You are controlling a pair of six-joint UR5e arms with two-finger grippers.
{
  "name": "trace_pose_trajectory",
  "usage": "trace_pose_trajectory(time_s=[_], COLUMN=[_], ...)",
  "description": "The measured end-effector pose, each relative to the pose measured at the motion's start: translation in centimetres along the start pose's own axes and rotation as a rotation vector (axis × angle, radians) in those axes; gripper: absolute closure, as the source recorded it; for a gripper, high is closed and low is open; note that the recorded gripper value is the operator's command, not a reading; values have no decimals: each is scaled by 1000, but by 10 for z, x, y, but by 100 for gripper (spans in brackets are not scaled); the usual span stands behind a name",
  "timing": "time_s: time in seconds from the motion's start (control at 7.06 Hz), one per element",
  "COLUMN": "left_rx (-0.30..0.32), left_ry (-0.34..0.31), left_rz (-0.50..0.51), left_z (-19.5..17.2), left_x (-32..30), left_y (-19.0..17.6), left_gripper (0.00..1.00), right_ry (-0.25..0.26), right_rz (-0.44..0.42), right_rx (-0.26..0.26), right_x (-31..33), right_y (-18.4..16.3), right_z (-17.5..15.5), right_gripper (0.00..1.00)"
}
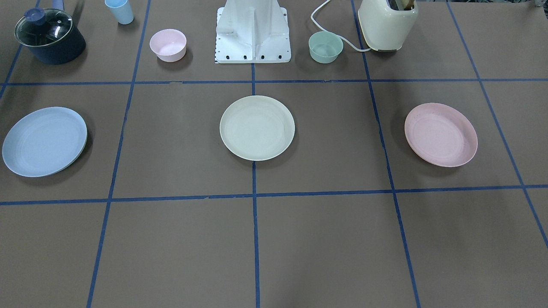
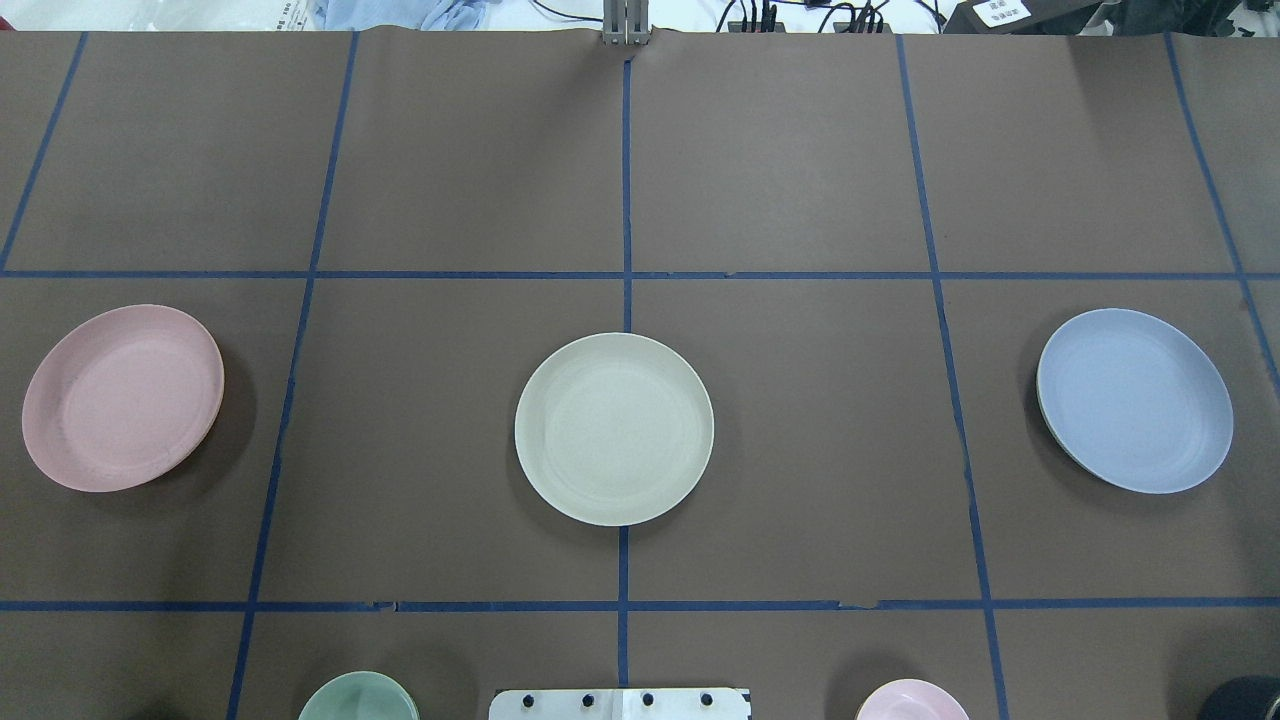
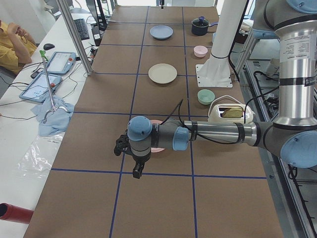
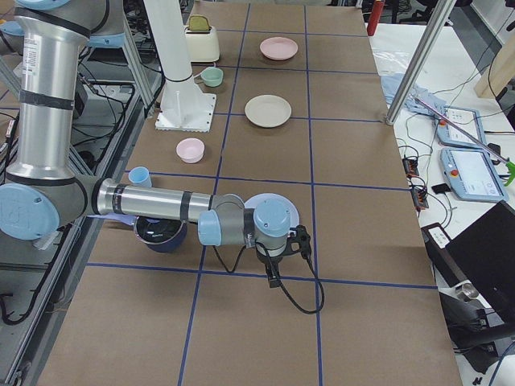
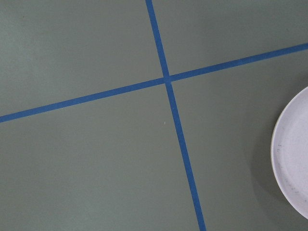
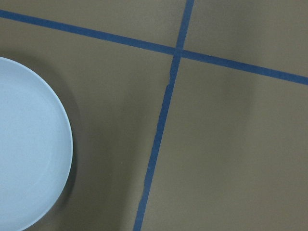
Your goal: Stack three plates with pink and blue
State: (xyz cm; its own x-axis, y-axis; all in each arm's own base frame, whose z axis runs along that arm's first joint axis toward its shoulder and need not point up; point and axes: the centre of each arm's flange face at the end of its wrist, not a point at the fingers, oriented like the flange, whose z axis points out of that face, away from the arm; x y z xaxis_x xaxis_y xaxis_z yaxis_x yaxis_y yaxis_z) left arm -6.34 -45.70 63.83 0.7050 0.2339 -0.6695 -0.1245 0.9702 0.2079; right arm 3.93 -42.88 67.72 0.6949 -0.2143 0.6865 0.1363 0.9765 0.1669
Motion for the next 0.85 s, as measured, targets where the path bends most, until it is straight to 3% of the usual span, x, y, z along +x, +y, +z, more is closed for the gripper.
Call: trace_pose_trajectory(time_s=[0.57,0.85], left_rx=[66,184], left_ry=[-13,-30], left_rz=[72,183], left_z=[-21,-47], left_x=[22,46], left_y=[-12,-30], left_gripper=[0,0], right_ry=[-1,17], right_rz=[-43,-162], right_rx=[43,172], right_x=[-14,-35], right_y=[-16,-38], right_z=[-15,-39], right_gripper=[0,0])
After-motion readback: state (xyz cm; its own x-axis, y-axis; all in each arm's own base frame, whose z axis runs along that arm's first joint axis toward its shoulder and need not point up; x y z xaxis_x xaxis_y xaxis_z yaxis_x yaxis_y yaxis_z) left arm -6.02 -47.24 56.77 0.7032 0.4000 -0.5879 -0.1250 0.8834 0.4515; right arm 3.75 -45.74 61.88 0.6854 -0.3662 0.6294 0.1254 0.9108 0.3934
